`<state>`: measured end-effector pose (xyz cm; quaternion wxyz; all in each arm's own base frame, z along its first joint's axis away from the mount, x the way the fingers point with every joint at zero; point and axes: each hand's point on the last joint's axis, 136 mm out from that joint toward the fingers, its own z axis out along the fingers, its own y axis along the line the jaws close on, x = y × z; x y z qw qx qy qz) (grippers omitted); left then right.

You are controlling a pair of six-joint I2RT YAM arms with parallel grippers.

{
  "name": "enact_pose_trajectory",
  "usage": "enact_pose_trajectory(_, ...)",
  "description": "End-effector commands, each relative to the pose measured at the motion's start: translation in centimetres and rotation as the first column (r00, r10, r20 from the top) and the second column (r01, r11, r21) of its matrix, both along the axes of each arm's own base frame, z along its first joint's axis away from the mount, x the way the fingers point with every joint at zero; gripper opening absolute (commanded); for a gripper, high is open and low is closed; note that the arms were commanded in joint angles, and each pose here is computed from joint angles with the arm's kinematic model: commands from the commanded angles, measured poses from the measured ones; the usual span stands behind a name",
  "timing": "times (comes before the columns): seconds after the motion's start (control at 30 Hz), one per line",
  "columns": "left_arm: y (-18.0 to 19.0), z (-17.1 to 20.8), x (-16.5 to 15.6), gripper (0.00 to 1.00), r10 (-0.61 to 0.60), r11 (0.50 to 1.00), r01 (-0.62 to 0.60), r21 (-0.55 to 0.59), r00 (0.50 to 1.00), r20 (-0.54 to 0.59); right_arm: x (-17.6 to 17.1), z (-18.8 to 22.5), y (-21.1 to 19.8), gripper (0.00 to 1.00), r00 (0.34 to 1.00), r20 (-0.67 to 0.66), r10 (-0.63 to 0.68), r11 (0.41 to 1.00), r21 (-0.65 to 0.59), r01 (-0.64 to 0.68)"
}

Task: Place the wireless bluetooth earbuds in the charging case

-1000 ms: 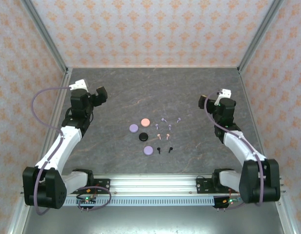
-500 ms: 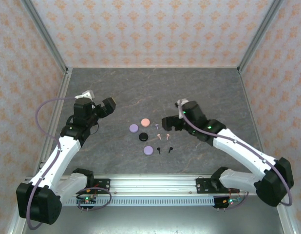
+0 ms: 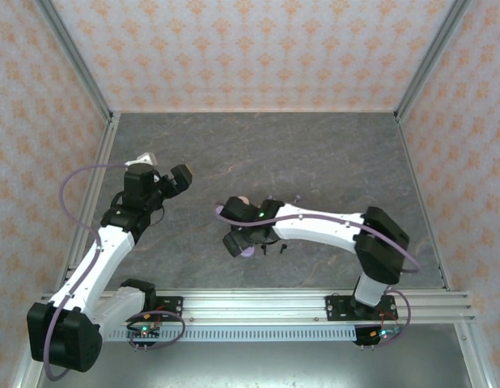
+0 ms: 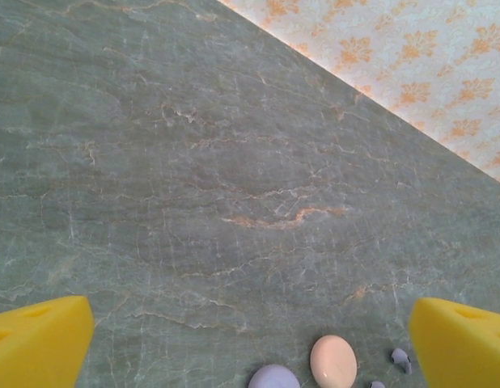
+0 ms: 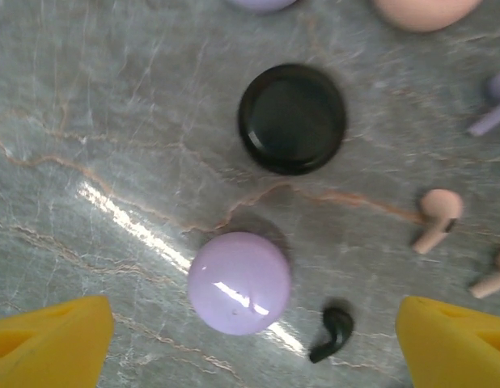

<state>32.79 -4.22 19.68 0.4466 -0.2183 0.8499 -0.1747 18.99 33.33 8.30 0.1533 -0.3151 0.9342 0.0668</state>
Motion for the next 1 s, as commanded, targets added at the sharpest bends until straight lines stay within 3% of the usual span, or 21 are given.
enact_pose_trajectory(0.0, 0.5, 0.0, -0.7, 1.00, 0.030, 0.999, -0.030, 0.017, 0.999, -0.017, -0.4, -0.5, 0.0, 0.90, 1.000, -0.008, 0.013, 0.997, -0.075, -0.014)
enact_pose_trajectory(0.3, 0.8, 0.3, -1.3, 1.00, 0.039, 0.999, -0.039, 0.024, 0.999, -0.010, -1.1, -3.6, 0.6, 0.83, 0.997, -0.073, 0.011, 0.990, -0.136, -0.021)
enact_pose_trajectory(0.97, 0.7, 1.0, -0.9, 1.00, 0.039, 0.999, -0.039, 0.023, 0.999, -0.008, -2.0, -6.3, -0.8, 0.75, 0.991, -0.120, -0.050, 0.981, -0.191, 0.026)
